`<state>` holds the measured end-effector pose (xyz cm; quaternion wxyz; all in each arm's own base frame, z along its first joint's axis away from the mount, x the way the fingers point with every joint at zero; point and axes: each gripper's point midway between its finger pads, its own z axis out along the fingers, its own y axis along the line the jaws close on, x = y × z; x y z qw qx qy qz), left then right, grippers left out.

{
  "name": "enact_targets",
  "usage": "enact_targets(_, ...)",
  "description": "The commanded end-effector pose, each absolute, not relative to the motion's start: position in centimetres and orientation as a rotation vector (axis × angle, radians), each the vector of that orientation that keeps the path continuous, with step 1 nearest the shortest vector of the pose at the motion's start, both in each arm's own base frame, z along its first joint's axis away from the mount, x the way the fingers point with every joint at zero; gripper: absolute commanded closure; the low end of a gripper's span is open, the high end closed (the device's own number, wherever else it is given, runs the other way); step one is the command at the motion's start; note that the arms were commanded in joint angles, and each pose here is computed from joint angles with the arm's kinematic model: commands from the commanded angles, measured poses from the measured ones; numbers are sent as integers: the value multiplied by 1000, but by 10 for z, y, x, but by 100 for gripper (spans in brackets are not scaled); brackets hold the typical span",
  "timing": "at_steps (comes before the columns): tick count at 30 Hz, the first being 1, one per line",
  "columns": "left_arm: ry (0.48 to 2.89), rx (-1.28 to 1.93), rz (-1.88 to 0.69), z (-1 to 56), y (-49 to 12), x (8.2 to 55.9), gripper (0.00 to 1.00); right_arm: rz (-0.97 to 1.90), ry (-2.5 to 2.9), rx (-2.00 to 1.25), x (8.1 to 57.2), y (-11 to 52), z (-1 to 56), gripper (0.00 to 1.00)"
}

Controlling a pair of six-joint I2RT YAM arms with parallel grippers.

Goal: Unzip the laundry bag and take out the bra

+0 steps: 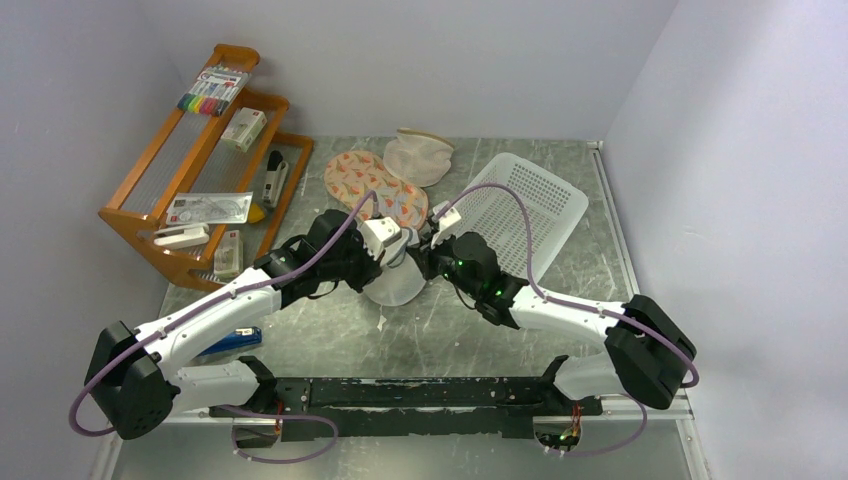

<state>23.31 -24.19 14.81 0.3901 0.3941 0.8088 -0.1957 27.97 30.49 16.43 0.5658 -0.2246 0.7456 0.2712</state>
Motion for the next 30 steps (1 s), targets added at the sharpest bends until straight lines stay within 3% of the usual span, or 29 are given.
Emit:
enact_targets(1, 1989, 1070, -615, 166, -257, 224, 78, 756, 1725, -613, 263, 320, 166, 100)
enact_targets(8, 1813, 1106, -829, 203, -279, 203, 50, 797, 1721, -626, 254, 323, 169, 100)
enact_targets(13, 1770, 1011, -885, 221, -288, 208, 21, 783, 1709, -614, 252, 318, 176, 100)
enact_targets(25, 2006, 727, -757, 196, -278, 242, 23, 824, 1691, -621, 243, 322, 183, 100)
enact_targets(28, 2043, 710, -729, 190, -275, 244, 31, 830, 1693, -621, 241, 322, 182, 100)
enact_targets(30, 2063, 702, -703, 187, -272, 246, 42, 838, 1689, -617, 239, 321, 182, 100)
